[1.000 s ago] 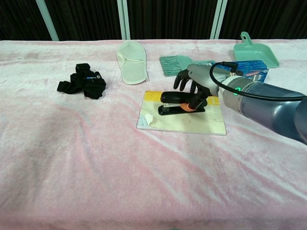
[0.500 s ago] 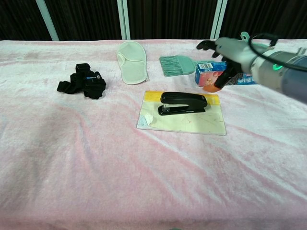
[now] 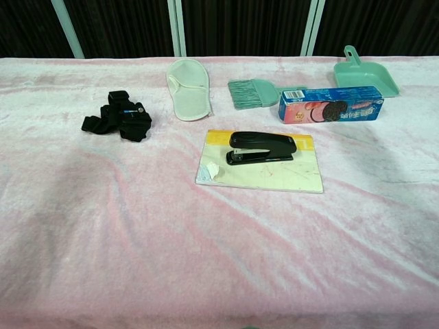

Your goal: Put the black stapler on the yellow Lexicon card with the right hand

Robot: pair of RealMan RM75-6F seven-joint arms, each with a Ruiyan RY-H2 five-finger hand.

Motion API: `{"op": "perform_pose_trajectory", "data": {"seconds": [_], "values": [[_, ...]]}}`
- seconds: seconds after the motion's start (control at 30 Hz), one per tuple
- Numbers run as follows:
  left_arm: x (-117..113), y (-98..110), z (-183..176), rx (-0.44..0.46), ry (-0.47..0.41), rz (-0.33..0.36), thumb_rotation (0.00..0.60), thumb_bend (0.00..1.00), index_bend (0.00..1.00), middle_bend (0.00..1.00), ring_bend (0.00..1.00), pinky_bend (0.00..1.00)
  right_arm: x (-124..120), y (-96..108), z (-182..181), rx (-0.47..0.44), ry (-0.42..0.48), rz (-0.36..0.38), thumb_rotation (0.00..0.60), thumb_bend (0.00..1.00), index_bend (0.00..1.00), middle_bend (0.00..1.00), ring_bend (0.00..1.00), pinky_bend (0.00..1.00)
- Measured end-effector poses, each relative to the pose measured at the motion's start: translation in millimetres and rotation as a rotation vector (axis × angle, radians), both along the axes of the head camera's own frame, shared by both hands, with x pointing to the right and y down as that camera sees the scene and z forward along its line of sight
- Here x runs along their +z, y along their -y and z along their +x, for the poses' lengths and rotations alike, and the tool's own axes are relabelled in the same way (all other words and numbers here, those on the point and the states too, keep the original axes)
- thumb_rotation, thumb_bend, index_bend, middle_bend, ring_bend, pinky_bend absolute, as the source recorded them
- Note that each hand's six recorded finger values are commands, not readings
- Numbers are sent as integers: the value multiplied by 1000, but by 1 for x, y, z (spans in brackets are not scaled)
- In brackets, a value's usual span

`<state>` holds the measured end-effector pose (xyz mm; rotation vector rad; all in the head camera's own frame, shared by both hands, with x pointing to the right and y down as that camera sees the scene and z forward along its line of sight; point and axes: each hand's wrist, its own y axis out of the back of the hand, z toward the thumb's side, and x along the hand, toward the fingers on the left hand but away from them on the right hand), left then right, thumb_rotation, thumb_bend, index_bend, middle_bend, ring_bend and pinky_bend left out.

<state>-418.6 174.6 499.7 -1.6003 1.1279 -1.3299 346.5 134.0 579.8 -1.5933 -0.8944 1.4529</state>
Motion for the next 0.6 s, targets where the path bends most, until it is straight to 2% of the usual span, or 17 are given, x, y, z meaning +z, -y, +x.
{"op": "perform_pose_trajectory", "data": {"seconds": [0.17,0.33,0.43,0.6], "values": [[7,-6,-8,-14,17,-24,600,325,150,21,0,32,-14,-33,41,40,-24,65,600,169,97,37,108,102],[18,-13,-17,-18,29,-48,600,325,150,21,0,32,-18,-70,74,74,-43,105,600,171,96,37,107,102],[29,-18,-23,-19,33,-67,600,325,150,21,0,31,-14,-83,86,98,-40,116,600,171,95,38,107,102],[43,-25,-27,4,46,-82,600,325,150,21,0,32,-6,-91,95,111,-45,129,600,171,96,37,107,102]]}}
